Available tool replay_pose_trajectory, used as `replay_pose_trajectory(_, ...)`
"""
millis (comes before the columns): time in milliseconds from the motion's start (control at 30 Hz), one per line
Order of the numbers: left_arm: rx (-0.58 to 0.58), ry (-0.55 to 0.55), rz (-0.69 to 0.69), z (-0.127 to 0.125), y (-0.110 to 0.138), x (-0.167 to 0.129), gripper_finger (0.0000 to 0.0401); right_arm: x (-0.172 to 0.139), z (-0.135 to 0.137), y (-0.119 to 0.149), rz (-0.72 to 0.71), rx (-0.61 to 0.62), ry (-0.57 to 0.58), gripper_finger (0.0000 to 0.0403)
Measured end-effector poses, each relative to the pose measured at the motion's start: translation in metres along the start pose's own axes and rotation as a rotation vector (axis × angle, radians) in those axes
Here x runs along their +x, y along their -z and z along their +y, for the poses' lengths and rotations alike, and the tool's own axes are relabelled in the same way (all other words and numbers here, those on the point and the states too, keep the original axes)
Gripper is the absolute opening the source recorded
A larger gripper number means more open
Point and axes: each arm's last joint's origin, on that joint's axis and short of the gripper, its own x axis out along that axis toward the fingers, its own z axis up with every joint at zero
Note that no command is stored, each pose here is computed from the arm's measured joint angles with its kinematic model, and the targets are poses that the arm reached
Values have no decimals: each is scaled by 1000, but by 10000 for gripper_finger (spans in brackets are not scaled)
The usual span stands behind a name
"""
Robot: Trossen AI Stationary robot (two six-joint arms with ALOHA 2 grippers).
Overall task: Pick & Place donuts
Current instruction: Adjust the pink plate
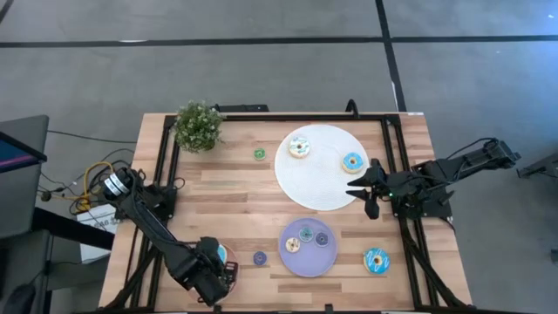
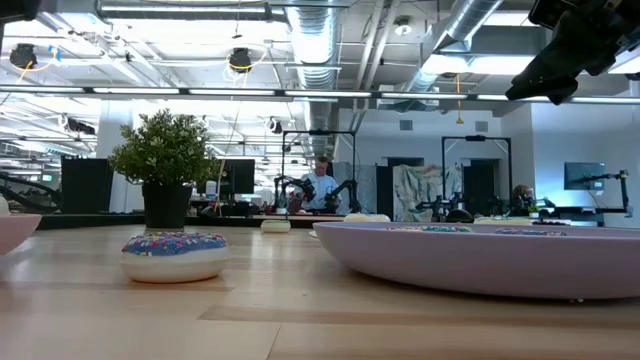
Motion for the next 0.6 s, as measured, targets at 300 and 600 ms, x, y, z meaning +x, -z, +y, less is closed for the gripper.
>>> replay_pose_trajectory(300,-6,-3,-1,3,-3,13,0,0,0,0,0,0,1,121)
replay_pose_trajectory(600,3,-39,-9,5,-5,13,0,0,0,0,-1,-5,2,121)
